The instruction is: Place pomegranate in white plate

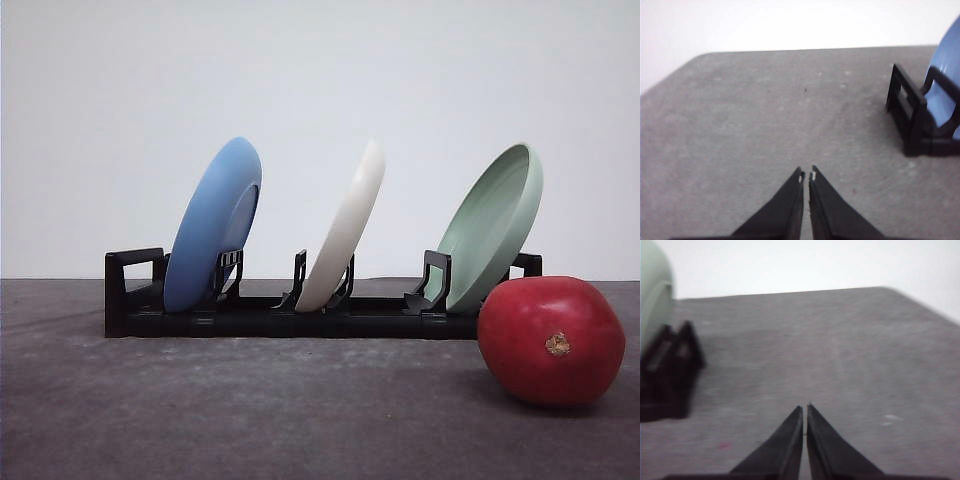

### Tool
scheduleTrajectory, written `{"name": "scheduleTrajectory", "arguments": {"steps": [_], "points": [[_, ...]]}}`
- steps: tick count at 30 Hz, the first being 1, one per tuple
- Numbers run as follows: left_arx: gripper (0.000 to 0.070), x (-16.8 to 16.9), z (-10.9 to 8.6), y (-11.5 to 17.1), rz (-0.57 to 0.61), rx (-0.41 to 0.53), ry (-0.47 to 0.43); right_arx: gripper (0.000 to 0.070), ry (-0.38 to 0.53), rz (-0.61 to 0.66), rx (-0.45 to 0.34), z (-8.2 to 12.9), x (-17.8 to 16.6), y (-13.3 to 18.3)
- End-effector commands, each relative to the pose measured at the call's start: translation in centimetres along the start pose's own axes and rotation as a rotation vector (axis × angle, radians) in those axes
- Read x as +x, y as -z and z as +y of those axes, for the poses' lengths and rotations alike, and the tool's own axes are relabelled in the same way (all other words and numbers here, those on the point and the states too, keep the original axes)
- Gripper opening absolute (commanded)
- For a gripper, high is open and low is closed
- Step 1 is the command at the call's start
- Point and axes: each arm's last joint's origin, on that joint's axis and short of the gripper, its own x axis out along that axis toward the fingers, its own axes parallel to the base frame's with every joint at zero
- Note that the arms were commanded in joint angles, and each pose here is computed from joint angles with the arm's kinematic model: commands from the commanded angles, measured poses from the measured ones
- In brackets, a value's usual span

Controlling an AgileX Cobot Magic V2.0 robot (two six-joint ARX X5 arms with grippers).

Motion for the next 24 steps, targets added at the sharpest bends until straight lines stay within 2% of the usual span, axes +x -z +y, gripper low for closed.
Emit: {"name": "scheduleTrajectory", "arguments": {"steps": [1, 3, 6, 10, 17, 24], "points": [[0.0, 0.1, 0.0, 0.2, -0.003, -0.139, 0.001, 0.0009, -0.048, 0.005, 0.105, 0.2, 0.0, 0.0], [0.0, 0.0, 0.0, -0.2, -0.02, -0.176, 0.003, 0.0006, -0.104, 0.0, 0.145, 0.4, -0.3, -0.7], [0.0003, -0.4, 0.0, -1.5, -0.04, -0.229, 0.019, 0.0006, -0.118, -0.01, 0.218, 0.6, -1.1, -2.9], [0.0003, -1.2, -0.1, -4.1, -0.038, -0.316, 0.064, 0.0006, -0.182, -0.014, 0.265, 1.1, -2.5, -7.4], [0.0003, -2.3, -0.6, -9.9, 0.079, -0.354, 0.222, 0.0006, -0.357, 0.021, 0.238, 2.5, -3.6, -15.6], [0.0003, -2.7, -1.2, -16.5, 0.203, -0.285, 0.422, 0.0006, -0.547, 0.128, 0.144, 3.9, -3.5, -21.6]]}}
